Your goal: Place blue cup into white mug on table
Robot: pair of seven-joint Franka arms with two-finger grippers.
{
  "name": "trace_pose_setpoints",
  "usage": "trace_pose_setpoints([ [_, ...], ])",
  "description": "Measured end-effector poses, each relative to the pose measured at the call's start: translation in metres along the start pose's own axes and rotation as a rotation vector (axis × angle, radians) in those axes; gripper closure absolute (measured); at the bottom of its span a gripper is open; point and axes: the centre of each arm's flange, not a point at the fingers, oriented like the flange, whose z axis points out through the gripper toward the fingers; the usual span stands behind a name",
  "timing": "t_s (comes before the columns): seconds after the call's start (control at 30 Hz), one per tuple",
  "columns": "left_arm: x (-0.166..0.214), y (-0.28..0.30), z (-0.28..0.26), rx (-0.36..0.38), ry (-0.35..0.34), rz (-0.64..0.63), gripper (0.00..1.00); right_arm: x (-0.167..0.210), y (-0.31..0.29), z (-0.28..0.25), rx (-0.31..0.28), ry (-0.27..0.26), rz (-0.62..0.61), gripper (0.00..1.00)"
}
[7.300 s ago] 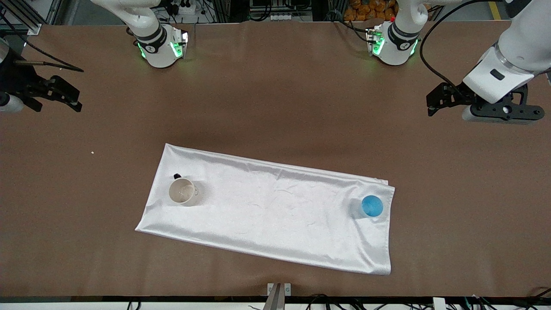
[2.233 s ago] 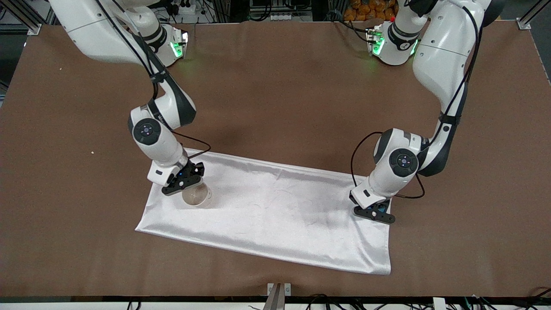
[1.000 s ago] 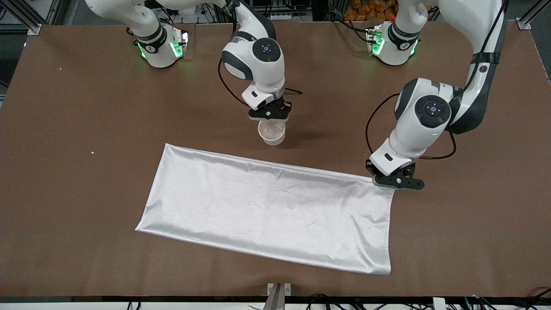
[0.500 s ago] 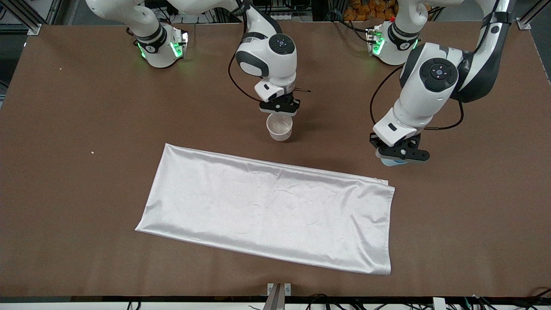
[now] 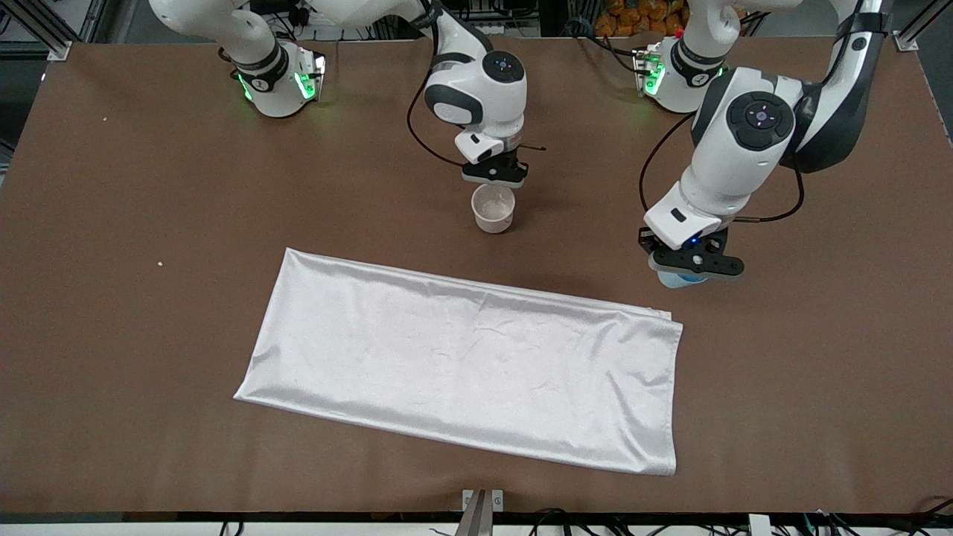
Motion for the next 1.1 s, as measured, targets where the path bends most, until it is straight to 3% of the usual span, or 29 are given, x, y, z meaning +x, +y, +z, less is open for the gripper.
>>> trace_pose_setpoints([
  [0.43, 0.005, 0.013, -0.003, -0.007, 0.011, 0.022, 0.95, -0.007, -0.004, 0.002, -0.012, -0.002, 0.087, 0.29],
  [0.63, 0.003, 0.030, -0.006, -0.011, 0.016, 0.047, 0.95, 0.000, -0.016, -0.027, -0.066, 0.011, 0.122, 0.00],
  [0.73, 0.002, 0.038, -0.008, -0.014, 0.019, 0.058, 0.95, 0.013, -0.022, -0.050, -0.082, 0.017, 0.144, 0.00],
  [0.87, -0.001, 0.050, -0.009, -0.017, 0.021, 0.077, 0.95, 0.047, -0.022, -0.083, -0.059, 0.005, 0.167, 0.00],
  [1.1, -0.011, 0.086, -0.012, -0.025, 0.022, 0.117, 0.95, 0.138, 0.018, -0.107, -0.031, -0.040, 0.146, 0.00],
])
